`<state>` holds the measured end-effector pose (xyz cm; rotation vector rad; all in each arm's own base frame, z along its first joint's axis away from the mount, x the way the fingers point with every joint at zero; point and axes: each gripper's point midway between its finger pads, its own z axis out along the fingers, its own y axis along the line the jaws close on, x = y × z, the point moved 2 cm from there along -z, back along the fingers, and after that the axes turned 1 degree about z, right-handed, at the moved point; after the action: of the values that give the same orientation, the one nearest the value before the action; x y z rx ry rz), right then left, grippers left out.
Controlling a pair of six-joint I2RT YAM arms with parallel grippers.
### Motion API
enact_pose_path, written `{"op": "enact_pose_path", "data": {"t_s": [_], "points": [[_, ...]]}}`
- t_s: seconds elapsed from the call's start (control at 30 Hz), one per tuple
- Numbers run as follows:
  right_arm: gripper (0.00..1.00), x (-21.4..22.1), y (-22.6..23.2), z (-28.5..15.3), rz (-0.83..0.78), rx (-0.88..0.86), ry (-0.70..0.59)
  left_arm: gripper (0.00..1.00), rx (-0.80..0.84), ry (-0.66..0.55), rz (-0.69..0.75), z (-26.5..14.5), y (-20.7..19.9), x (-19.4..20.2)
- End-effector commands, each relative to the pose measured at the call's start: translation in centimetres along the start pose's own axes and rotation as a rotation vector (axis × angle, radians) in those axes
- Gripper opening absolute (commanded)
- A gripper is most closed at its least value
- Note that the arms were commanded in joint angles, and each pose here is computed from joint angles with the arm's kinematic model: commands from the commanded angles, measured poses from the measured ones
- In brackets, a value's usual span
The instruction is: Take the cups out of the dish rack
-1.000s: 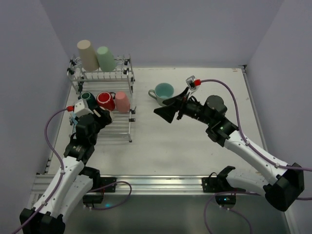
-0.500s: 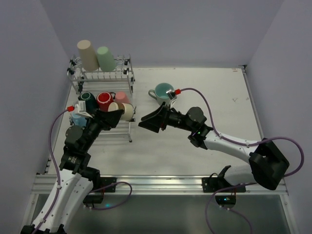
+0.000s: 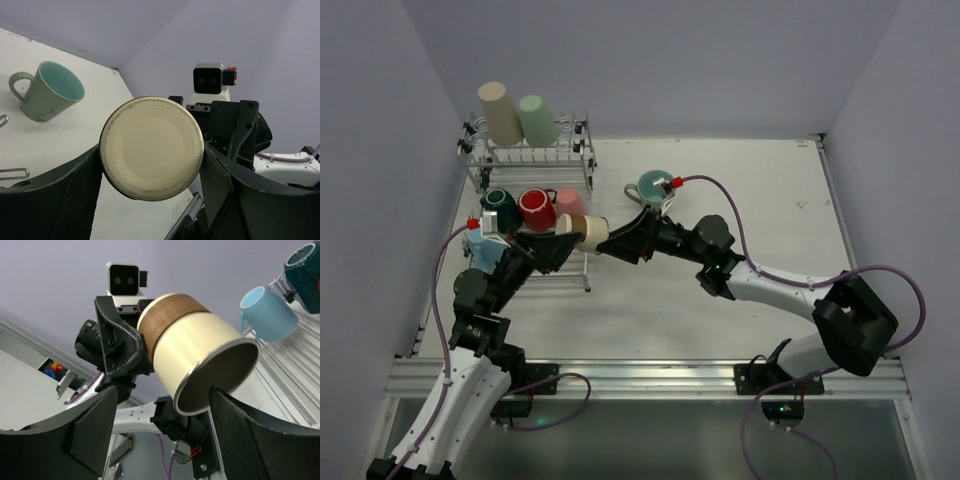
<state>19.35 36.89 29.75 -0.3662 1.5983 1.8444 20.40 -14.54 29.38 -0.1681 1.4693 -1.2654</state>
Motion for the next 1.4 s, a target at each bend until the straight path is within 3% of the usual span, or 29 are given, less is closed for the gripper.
{"op": "enact_pose_path", "data": {"t_s": [0.0, 0.23, 0.3, 0.37, 0.43, 0.5, 0.67, 0.73, 0.8, 0.87, 0.9, 1.03, 1.17, 1.3, 1.37], "points": [[0.75, -1.5, 2.8, 1.3, -0.041, -0.117, -0.020, 0.46, 0.117, 0.006, -0.012, -0.1, -2.3, -0.2], [0.44, -2.4, 3.7, 2.7, -0.009, -0.178, -0.021, 0.46, 0.134, 0.010, -0.022, -0.3, -2.4, 0.0], [0.28, -2.5, 3.6, 3.0, 0.019, -0.186, -0.023, 0.48, 0.127, 0.006, -0.012, -0.3, -2.3, 0.0], [0.10, -2.7, 3.5, 3.0, 0.025, -0.181, -0.037, 0.54, 0.121, 0.008, 0.007, -0.4, -2.2, 0.1], [0.00, -2.7, 3.2, 2.8, 0.026, -0.162, -0.047, 0.69, 0.106, 0.018, 0.046, -0.3, -2.1, 0.0], [0.00, -3.2, 3.4, 2.4, -0.002, -0.146, -0.074, 0.84, 0.066, 0.034, 0.079, -0.2, -2.2, -0.4], [0.00, -4.4, 2.1, 1.3, -0.099, 0.024, -0.081, 1.00, -0.016, 0.027, 0.317, -0.4, -3.6, -3.2], [0.00, -4.9, 0.4, 0.7, -0.115, 0.152, -0.064, 1.00, -0.088, 0.080, 0.393, -1.1, -2.6, -3.0], [0.00, -6.6, 0.3, 0.0, -0.216, 0.235, -0.079, 1.00, -0.167, 0.073, 0.437, -2.2, -2.1, -3.6], [0.00, -7.3, -2.4, -1.7, -0.285, 0.429, -0.048, 1.00, -0.240, 0.064, 0.507, -3.1, -0.8, -3.9], [0.00, -9.6, -2.1, -2.4, -0.332, 0.488, -0.083, 1.00, -0.284, 0.083, 0.519, -3.9, 0.0, -3.5], [0.00, -15.4, -6.7, -10.2, -0.469, 0.964, -0.137, 1.00, -0.402, 0.158, 0.541, -5.7, 3.8, -1.4], [0.00, -21.7, -9.6, -17.3, -0.535, 1.327, -0.190, 1.00, -0.337, 0.142, 0.570, -5.5, 2.9, -1.4], [0.00, -23.5, -13.9, -21.2, -0.531, 1.572, -0.074, 1.00, -0.331, 0.148, 0.574, -5.1, 3.5, -1.2], [0.00, -23.4, -16.8, -22.0, -0.511, 1.644, 0.053, 1.00, -0.320, 0.177, 0.572, -4.9, 3.6, -0.7]]}}
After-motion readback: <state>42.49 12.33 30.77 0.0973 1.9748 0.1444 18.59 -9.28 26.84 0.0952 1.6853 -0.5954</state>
